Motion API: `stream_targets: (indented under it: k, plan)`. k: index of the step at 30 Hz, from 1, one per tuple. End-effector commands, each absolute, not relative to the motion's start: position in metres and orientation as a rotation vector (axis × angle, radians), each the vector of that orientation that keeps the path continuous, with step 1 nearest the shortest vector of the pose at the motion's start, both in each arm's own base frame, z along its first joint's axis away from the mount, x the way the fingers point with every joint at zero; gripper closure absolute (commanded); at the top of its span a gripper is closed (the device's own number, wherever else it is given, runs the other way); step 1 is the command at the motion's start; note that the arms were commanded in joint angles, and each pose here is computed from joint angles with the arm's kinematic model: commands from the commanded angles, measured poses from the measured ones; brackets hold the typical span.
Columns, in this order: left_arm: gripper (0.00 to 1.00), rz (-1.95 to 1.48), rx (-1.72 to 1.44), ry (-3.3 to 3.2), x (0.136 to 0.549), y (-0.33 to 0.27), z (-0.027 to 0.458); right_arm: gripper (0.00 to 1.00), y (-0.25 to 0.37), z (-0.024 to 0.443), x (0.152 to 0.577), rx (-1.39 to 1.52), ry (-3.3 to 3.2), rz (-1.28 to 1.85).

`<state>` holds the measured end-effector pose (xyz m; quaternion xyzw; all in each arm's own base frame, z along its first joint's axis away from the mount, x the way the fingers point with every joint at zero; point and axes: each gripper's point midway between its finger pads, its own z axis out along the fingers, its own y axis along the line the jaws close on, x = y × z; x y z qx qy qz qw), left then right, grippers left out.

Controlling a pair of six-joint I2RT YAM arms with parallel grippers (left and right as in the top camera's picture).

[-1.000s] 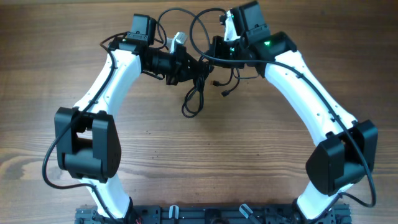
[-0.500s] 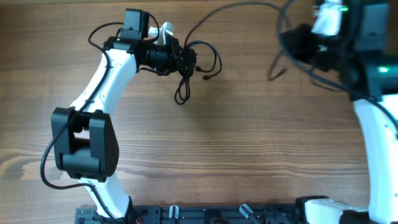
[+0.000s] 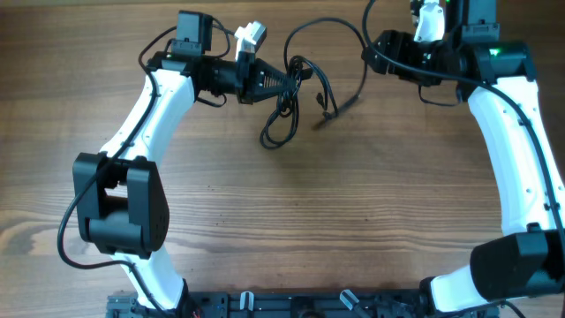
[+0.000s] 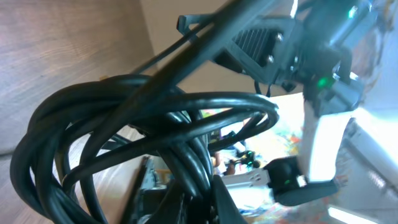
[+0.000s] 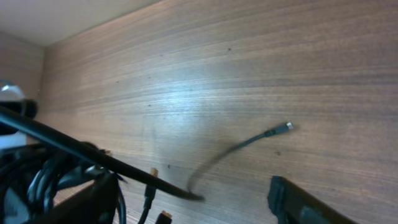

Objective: Untangle cables

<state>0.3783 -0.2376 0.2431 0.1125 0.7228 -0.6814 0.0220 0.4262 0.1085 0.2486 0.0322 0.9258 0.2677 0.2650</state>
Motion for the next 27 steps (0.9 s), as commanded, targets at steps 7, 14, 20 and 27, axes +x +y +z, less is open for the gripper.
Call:
stream_targets:
  k: [7,14,20,27]
  plan:
    - [0.96,-0.688,-0.058,2.825,0.397,-0.232,0.117,0.16,0.097,0.256,0.408,0.108,2.54,0.627]
    - [0.06,-0.545,0.022,2.828,0.384,-0.245,0.114,0.1,0.096,0.255,0.408,0.08,2.538,0.618]
    - [0.14,-0.799,0.281,2.768,0.378,-0.233,0.146,0.09,0.097,0.255,0.406,0.079,2.547,0.627]
    - [0.45,-0.776,0.528,2.939,0.352,-0.222,0.072,0.09,0.097,0.254,0.405,0.081,2.552,0.627]
